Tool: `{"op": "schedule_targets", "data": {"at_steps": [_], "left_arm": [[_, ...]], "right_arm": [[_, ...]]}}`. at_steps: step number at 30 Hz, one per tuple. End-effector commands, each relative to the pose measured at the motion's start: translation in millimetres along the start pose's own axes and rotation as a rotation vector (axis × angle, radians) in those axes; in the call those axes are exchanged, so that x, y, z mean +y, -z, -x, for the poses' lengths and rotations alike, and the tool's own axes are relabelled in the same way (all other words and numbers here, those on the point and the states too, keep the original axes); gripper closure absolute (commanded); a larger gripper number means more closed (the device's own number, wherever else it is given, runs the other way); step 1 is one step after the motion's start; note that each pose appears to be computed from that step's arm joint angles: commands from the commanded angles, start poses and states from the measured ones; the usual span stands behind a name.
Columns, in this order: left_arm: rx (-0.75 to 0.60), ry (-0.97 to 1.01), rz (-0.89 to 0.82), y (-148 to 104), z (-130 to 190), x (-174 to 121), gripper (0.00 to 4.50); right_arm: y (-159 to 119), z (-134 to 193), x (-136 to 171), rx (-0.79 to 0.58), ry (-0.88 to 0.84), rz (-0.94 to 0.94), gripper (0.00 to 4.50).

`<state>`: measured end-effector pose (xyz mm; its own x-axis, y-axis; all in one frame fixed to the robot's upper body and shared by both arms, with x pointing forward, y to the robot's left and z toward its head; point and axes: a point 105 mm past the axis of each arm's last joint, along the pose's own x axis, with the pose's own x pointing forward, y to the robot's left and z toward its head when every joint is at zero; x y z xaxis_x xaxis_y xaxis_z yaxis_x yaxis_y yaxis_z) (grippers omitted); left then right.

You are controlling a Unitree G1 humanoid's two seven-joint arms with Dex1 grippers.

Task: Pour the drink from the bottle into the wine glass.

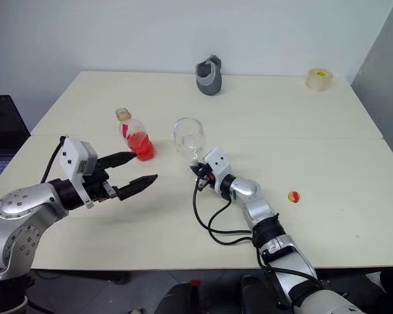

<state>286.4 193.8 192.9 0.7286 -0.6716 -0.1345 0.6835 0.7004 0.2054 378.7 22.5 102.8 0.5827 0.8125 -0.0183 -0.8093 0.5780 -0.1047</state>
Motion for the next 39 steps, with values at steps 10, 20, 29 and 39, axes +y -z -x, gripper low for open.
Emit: {"op": "schedule_targets", "data": {"at_steps": [10, 20, 29, 39], "left_arm": [[-0.045, -0.022, -0.075, -21.9, 7.1, 2.5, 0.00], [-0.061, -0.034, -0.089, -24.7, 7.0, 5.5, 0.00], [-0.062, -0.054, -0.087, -23.3, 14.0, 2.2, 0.00], [-0.082, -0.102, -0.081, -22.2, 26.1, -0.9, 0.00]], "right_arm": [[-9.4, -5.2, 11.5, -0.036, -0.063, 0.031, 2.82], [-7.4, -0.6, 13.4, -0.026, -0.078, 0.031, 0.05], [-11.6, 34.8, 11.7, 0.003, -0.118, 0.049, 0.05], [-27.8, 78.8, 19.8, 0.029, -0.138, 0.030, 0.05]]}}
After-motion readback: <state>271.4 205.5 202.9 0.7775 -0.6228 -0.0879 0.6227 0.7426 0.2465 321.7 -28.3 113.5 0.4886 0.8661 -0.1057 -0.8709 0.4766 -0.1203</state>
